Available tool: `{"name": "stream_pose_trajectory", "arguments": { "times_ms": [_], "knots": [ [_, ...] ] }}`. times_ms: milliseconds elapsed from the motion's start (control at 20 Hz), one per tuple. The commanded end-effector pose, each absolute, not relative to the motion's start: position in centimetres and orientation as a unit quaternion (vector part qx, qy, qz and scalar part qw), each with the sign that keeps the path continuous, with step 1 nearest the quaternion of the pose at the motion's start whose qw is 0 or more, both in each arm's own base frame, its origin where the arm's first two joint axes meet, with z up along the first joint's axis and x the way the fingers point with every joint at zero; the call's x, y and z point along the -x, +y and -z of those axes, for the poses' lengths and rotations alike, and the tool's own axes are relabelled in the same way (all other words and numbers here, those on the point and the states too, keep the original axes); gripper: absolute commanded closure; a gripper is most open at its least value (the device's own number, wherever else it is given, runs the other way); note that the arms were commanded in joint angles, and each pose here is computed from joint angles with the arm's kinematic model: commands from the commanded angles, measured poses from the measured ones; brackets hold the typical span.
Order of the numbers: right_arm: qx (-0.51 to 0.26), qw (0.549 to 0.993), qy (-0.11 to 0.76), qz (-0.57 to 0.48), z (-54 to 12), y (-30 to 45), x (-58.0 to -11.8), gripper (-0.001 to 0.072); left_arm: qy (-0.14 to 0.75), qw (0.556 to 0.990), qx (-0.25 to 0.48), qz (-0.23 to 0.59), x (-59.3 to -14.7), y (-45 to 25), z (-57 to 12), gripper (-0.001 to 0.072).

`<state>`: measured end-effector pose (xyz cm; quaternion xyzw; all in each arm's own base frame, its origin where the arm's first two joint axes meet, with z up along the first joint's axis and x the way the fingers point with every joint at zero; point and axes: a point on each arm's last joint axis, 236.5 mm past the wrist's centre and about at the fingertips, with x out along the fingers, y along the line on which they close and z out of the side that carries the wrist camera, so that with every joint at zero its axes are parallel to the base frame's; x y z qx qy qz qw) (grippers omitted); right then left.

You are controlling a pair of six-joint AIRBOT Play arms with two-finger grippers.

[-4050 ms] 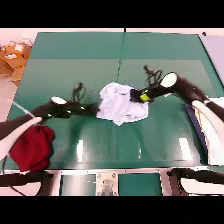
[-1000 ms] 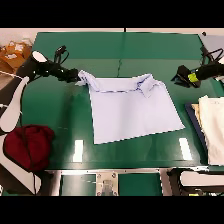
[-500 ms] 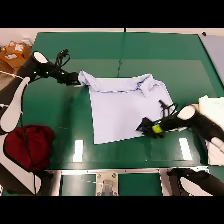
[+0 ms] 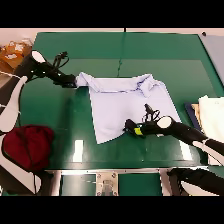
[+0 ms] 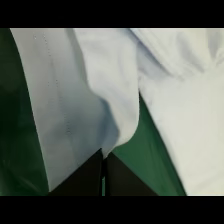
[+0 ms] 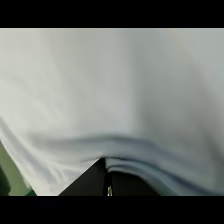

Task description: Fold the shirts.

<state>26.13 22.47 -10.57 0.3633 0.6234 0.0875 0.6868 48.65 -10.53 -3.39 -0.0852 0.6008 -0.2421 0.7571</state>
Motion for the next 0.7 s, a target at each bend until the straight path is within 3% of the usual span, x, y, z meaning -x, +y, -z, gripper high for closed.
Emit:
{"name": "stream_pose_trajectory", "arguments": {
  "times_ms": [0, 150, 400, 500, 650],
  "knots": [
    [-0.324, 0.702, 0.627, -0.096, 9.1, 18.0, -29.2, 0.0701, 0.648, 0.738, 0.06, 0.176, -46.0, -4.1, 2.7, 0.0689],
    [-0.318, 0.727, 0.608, -0.031, 7.0, 8.0, -33.2, 0.0701, 0.688, 0.703, 0.089, 0.157, -41.6, -1.6, 2.1, 0.0689],
    [-0.292, 0.783, 0.549, 0.001, 2.6, -1.8, -38.5, 0.0701, 0.737, 0.64, 0.114, 0.186, -30.4, -5.1, 3.7, 0.0689],
    [-0.272, 0.779, 0.565, 0.014, 3.0, -4.0, -39.2, 0.0701, 0.756, 0.618, 0.116, 0.18, -25.9, -5.3, 4.7, 0.0689],
    [-0.279, 0.732, 0.622, -0.001, 5.8, -2.9, -37.8, 0.0701, 0.764, 0.616, 0.108, 0.158, -23.0, -4.8, 7.3, 0.0688]
  ]
}}
